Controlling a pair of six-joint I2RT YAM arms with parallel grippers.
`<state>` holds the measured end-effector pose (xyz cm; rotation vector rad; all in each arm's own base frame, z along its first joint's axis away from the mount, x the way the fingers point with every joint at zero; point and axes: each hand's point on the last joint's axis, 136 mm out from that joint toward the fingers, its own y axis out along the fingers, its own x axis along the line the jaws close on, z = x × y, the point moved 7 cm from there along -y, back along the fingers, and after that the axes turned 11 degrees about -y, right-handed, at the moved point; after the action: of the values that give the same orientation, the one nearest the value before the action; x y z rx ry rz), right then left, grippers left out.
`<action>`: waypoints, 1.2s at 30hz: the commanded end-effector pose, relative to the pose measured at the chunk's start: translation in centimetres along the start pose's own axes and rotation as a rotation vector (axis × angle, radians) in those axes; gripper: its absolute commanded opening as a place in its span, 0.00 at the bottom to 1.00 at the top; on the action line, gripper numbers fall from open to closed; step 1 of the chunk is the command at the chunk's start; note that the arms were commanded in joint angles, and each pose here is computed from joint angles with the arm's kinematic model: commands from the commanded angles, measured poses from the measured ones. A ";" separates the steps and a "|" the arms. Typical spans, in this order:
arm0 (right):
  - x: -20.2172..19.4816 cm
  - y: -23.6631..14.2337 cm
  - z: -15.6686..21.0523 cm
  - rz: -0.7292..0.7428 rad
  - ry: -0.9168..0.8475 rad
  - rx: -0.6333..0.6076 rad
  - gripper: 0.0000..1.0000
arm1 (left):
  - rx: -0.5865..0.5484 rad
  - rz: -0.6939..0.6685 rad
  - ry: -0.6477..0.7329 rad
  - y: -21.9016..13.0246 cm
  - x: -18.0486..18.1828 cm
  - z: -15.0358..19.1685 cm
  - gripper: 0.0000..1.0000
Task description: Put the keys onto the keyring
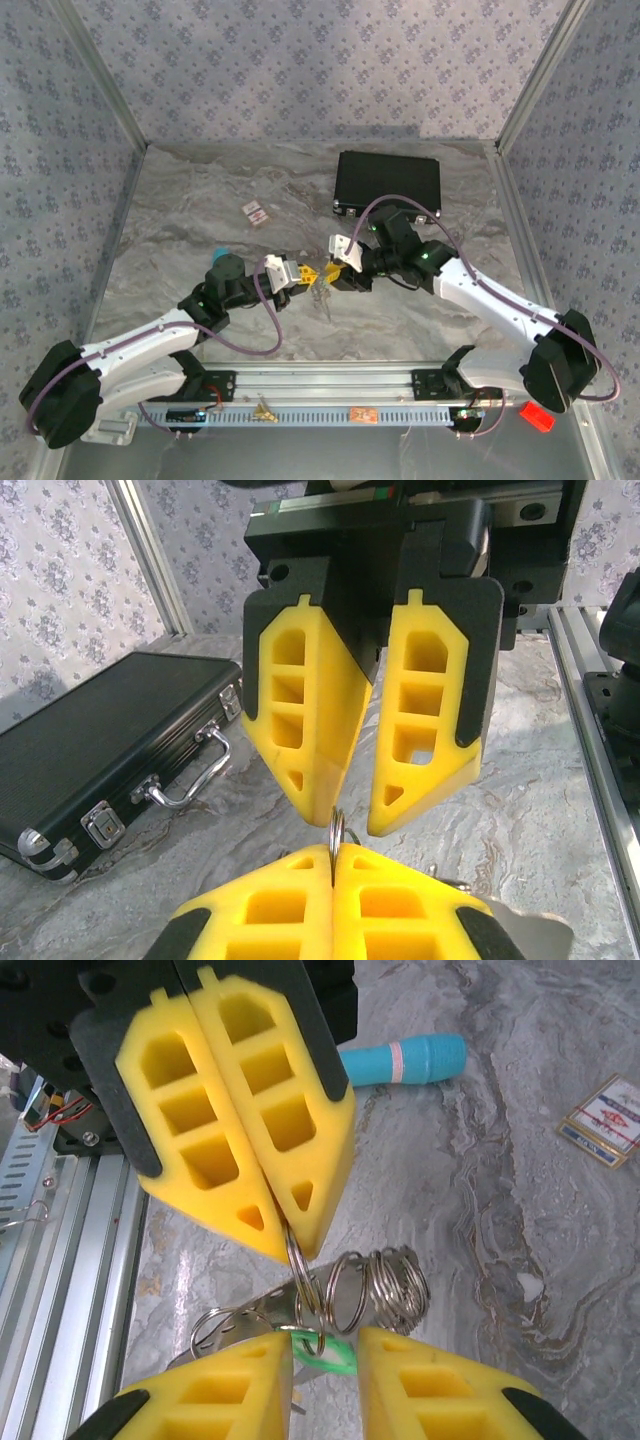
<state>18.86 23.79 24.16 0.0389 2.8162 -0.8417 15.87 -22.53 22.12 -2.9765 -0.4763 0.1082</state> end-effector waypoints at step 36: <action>0.8 1.1 -2.3 -0.063 -0.242 0.298 0.00 | 0.117 -0.001 0.041 0.2 0.2 -0.7 0.10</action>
<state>18.15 26.07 25.23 -0.0556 2.5437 -1.1039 16.15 -22.66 21.52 -2.8470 -0.4566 0.1215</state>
